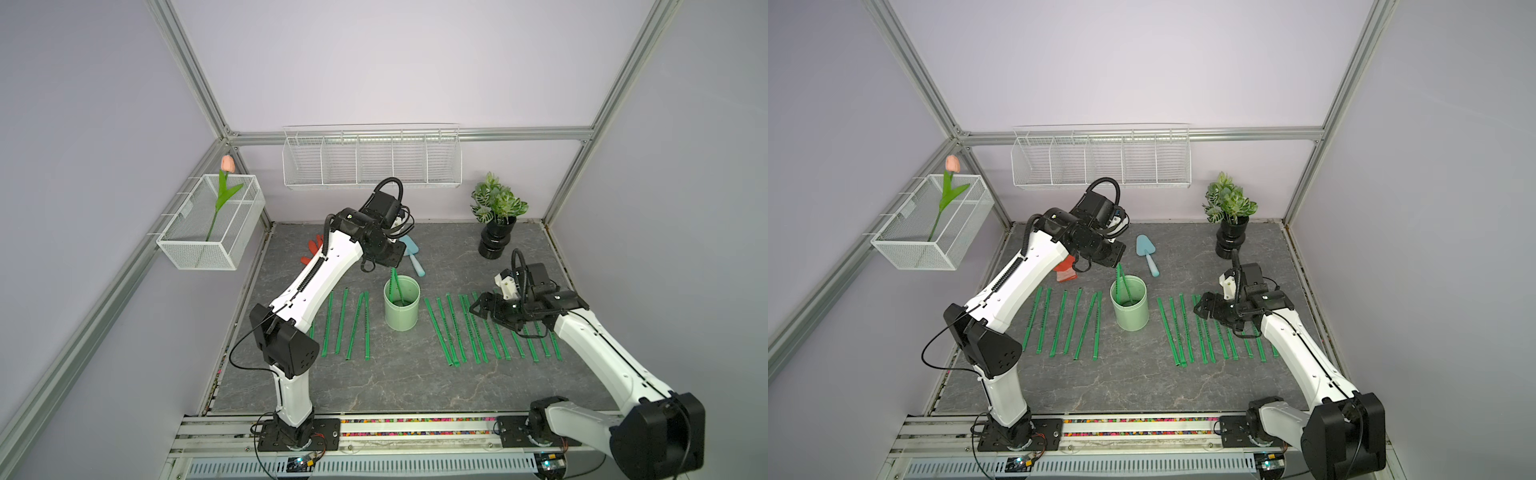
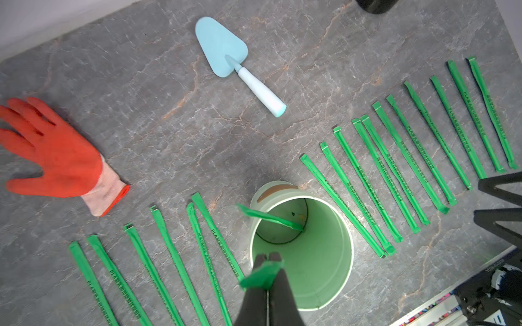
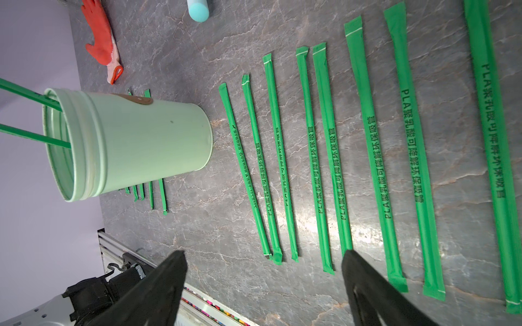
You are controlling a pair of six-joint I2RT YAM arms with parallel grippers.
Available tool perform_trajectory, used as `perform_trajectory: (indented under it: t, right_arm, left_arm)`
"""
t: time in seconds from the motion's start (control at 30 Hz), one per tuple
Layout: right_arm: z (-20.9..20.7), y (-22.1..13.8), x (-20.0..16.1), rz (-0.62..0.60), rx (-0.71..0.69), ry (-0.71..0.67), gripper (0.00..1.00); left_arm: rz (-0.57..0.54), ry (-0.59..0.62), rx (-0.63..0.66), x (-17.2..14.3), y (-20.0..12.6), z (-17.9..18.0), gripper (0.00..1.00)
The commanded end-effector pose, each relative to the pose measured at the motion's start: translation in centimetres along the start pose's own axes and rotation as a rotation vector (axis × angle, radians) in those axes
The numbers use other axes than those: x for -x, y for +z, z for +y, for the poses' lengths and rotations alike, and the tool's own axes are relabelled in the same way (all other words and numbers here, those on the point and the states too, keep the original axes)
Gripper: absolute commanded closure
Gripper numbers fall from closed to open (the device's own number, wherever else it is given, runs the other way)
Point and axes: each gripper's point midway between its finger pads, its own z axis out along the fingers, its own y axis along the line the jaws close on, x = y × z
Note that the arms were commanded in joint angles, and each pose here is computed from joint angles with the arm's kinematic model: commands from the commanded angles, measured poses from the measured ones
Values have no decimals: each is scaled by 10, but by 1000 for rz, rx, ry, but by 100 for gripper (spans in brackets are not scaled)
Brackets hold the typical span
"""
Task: Take the straws out of the storage container
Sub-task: Pick up the straw from the container, then place the straw at the center of the board.
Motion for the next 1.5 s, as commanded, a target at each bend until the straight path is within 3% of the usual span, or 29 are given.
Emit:
perform_trajectory:
  t: [0.0, 0.3, 0.73, 0.9, 1.1, 1.47]
  right_arm:
    - [-2, 6, -1, 13, 12, 3, 11]
    - [-1, 14, 2, 26, 27, -3, 11]
    - [4, 17, 6, 38, 47, -8, 11]
    - [6, 16, 5, 43, 51, -17, 11]
    - [-1, 10, 2, 37, 0, -28, 11]
    - [-16, 6, 0, 32, -84, -47, 11]
  left_arm:
    - [-18, 6, 74, 1, -30, 12, 96]
    - [-182, -31, 131, 20, -94, 22, 96]
    - [-376, -86, 230, 24, -169, 45, 96]
    - [-235, -104, 299, 6, -142, 64, 96]
    - [-34, -223, 391, -20, -93, 101, 96]
    - [359, -406, 597, -79, -14, 198, 97]
